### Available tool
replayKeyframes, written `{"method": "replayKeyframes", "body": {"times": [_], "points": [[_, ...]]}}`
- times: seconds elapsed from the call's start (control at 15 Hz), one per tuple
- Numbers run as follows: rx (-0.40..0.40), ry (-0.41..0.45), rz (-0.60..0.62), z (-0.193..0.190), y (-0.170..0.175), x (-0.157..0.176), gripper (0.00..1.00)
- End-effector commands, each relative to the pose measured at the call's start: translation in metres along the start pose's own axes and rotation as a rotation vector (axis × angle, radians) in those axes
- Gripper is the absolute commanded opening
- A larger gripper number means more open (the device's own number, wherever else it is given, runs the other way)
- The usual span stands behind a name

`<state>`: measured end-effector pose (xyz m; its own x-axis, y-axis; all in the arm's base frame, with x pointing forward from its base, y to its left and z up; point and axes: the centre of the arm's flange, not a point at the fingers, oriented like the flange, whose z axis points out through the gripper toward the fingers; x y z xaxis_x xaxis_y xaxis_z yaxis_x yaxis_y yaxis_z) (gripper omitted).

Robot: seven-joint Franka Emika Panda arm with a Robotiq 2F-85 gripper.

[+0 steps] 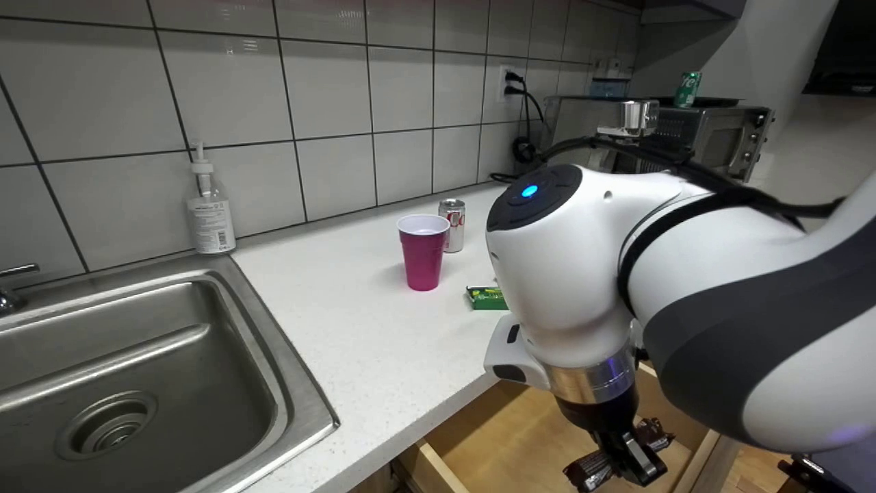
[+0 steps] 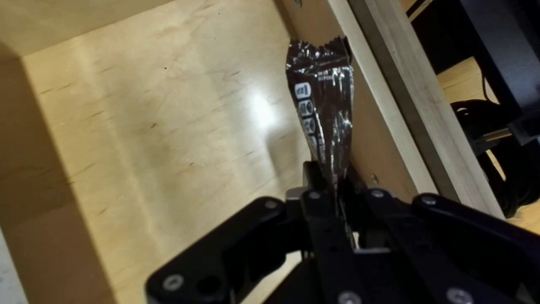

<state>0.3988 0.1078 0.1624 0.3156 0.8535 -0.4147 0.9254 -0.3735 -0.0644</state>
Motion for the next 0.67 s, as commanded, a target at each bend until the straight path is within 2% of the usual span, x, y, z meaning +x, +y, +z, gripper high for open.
{"method": "replayKeyframes", "body": {"times": [0.0, 0.6], "points": [[-0.027, 0.000, -0.003, 0.013, 0.014, 0.016, 0.04], [-0.038, 0.012, -0.034, 0.049, 0.024, 0.035, 0.04]]}}
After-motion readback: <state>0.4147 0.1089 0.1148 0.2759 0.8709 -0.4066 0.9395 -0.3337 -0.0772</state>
